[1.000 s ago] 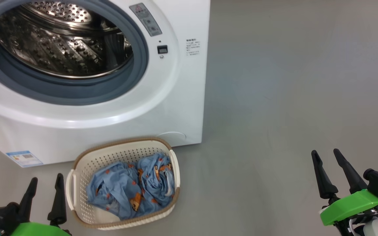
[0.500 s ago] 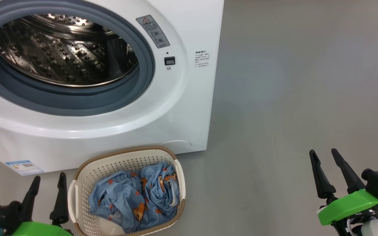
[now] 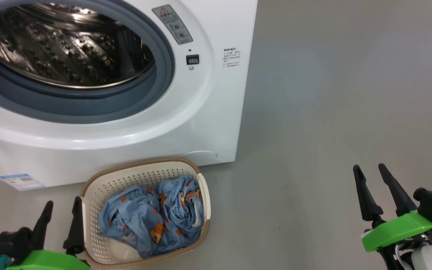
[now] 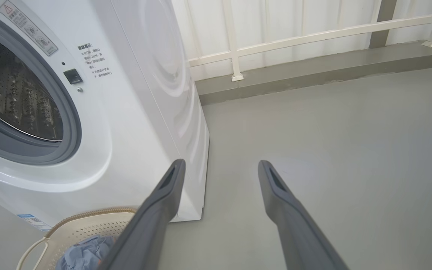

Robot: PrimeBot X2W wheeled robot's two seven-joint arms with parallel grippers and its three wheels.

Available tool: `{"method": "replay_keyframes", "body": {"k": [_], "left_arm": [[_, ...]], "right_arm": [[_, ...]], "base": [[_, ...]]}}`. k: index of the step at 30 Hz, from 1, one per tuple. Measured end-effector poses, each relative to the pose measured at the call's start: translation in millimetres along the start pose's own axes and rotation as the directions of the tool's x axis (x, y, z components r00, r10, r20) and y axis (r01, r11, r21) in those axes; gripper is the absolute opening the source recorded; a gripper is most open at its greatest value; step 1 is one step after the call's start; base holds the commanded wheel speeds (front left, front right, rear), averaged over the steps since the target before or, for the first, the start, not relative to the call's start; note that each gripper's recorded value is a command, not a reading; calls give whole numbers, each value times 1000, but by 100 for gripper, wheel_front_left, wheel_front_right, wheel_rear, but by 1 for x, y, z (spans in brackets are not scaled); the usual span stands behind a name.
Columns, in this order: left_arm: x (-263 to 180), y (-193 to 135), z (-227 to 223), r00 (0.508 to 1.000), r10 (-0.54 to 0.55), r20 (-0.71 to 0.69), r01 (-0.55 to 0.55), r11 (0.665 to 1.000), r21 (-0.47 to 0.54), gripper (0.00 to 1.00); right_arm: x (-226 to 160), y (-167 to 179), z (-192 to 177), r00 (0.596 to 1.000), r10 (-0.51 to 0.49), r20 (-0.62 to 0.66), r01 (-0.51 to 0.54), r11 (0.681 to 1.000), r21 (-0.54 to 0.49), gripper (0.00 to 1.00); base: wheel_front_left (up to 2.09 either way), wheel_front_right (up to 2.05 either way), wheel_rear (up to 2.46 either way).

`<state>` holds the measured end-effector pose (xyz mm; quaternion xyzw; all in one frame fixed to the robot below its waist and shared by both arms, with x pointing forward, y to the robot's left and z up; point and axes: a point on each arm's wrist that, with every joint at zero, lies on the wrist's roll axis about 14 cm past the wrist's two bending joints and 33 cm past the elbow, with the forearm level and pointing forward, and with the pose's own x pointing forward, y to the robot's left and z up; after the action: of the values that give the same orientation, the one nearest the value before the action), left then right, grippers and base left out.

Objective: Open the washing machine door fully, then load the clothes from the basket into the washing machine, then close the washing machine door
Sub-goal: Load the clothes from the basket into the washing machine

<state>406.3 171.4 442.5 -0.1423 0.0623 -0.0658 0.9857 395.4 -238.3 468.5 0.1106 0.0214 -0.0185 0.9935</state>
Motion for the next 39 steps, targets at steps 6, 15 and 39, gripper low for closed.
{"method": "replay_keyframes", "body": {"k": [6,15,39], "left_arm": [[8,7,-35,994,30,-101,-32,999,-12,100],[28,11,-81,973,41,-229,-45,999,-14,100],[104,26,-211,814,-35,-580,104,991,87,100]], "right_arm": [[14,5,-6,1000,2,-6,-2,1000,9,100],[34,5,-22,999,-7,-36,8,1000,19,100],[108,15,-85,994,6,-107,-2,999,40,100]], "base": [[0,0,0],[0,0,0],[0,0,0]]}}
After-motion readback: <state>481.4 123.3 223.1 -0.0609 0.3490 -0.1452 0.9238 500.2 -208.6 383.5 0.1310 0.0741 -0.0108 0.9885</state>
